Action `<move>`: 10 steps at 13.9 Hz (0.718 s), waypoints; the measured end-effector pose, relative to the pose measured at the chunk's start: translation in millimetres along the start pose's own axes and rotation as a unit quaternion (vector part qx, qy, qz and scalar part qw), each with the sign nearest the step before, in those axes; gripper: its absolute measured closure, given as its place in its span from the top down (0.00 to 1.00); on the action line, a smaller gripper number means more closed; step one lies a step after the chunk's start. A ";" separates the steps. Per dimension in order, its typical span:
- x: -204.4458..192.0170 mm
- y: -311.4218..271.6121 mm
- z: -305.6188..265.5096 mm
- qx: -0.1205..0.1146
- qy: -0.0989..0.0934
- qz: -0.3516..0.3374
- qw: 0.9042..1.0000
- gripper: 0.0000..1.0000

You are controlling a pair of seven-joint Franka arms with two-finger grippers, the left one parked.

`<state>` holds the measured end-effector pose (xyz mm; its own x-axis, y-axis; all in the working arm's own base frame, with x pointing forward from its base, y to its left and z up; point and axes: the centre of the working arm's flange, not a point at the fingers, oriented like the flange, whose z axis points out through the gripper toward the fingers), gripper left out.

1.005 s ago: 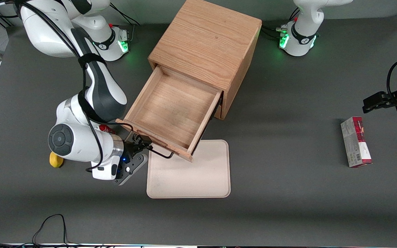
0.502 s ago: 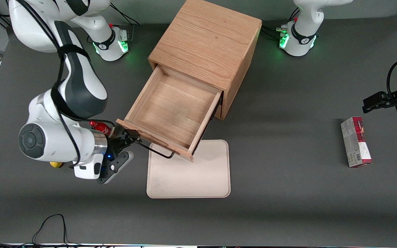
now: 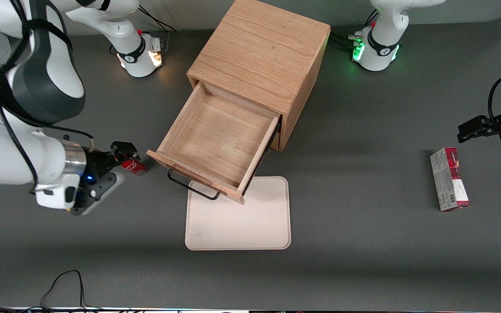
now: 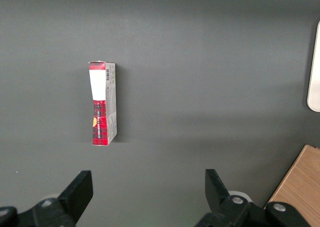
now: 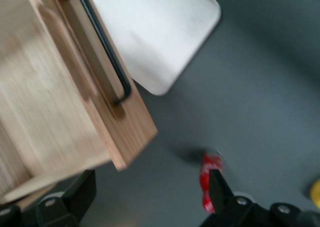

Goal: Open upper drawer

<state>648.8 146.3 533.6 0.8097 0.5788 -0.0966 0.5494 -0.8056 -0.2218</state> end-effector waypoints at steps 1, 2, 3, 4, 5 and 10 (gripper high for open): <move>-15.2 -0.7 -3.1 -0.011 0.000 0.007 1.000 1.00; -32.3 -1.5 -4.1 -0.019 -0.001 0.021 1.000 1.00; -51.4 1.2 -3.5 -0.022 -0.005 0.050 0.999 1.00; -70.3 6.0 -3.6 -0.022 -0.007 0.091 0.996 1.00; -85.3 10.6 -5.5 -0.026 -0.007 0.130 0.991 1.00; -116.0 20.8 -27.8 -0.063 -0.001 0.193 0.979 1.00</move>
<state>572.1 58.9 567.2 0.9619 0.2283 -0.1506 0.2238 -0.9735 -0.0467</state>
